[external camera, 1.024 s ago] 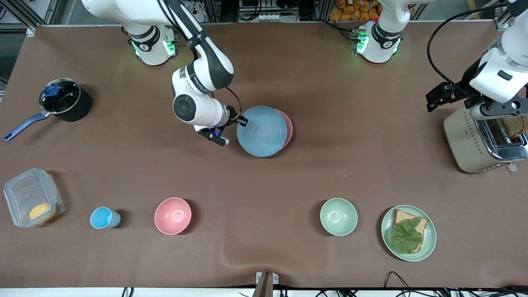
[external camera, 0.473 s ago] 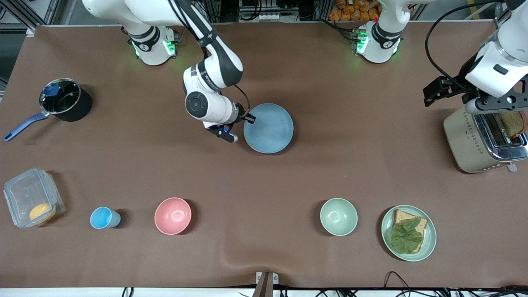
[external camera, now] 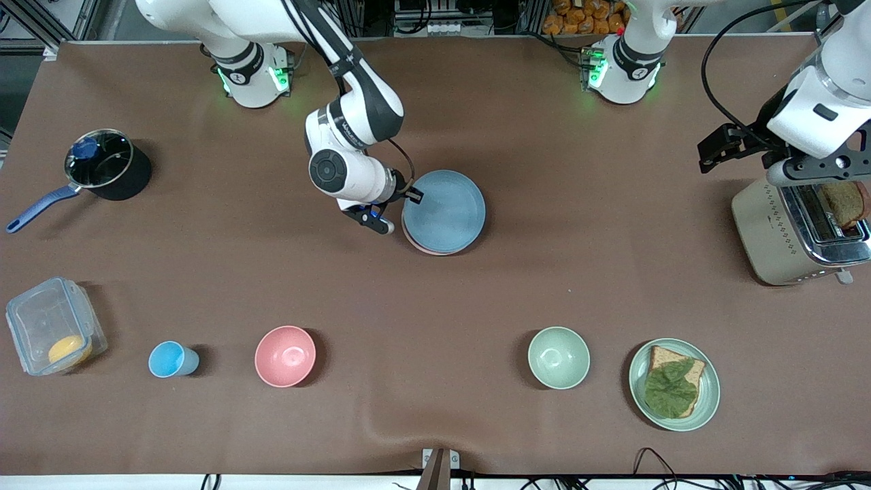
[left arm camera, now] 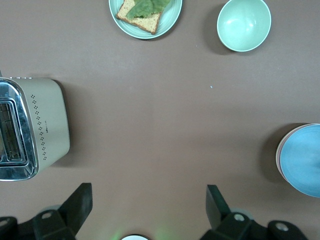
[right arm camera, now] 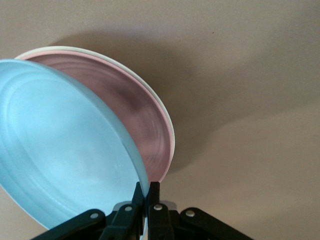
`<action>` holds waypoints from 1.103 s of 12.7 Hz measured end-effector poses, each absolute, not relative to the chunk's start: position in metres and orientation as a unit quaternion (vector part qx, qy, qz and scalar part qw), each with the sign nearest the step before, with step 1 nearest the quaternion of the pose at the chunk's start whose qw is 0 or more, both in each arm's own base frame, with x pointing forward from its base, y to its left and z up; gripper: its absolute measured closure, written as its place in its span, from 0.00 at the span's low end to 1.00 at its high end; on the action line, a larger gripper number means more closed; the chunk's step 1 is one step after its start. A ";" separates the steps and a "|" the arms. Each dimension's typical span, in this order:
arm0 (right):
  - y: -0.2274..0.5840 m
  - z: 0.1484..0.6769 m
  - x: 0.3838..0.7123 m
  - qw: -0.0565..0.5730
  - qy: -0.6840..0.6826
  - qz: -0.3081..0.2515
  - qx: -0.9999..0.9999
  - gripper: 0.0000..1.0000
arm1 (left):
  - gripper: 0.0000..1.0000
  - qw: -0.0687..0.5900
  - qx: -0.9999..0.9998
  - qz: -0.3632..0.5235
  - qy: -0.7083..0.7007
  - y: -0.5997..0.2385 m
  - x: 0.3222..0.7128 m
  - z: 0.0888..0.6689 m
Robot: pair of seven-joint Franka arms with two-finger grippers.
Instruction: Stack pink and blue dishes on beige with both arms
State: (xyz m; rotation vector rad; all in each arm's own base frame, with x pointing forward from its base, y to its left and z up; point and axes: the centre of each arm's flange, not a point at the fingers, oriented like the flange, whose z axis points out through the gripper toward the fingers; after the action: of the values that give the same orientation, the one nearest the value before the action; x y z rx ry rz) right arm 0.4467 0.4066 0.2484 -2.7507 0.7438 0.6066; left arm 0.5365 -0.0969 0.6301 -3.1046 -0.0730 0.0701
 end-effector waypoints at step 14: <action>0.230 0.342 0.570 0.075 0.243 0.206 -0.945 0.00 | 0.00 0.006 -0.999 0.028 -0.023 -0.100 0.535 0.629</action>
State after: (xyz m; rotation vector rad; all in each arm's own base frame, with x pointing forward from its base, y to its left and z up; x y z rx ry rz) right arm 0.5703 0.2300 0.3416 -2.8344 0.7290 0.6187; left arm 0.5354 -0.0997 0.6291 -3.1267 -0.0711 0.0887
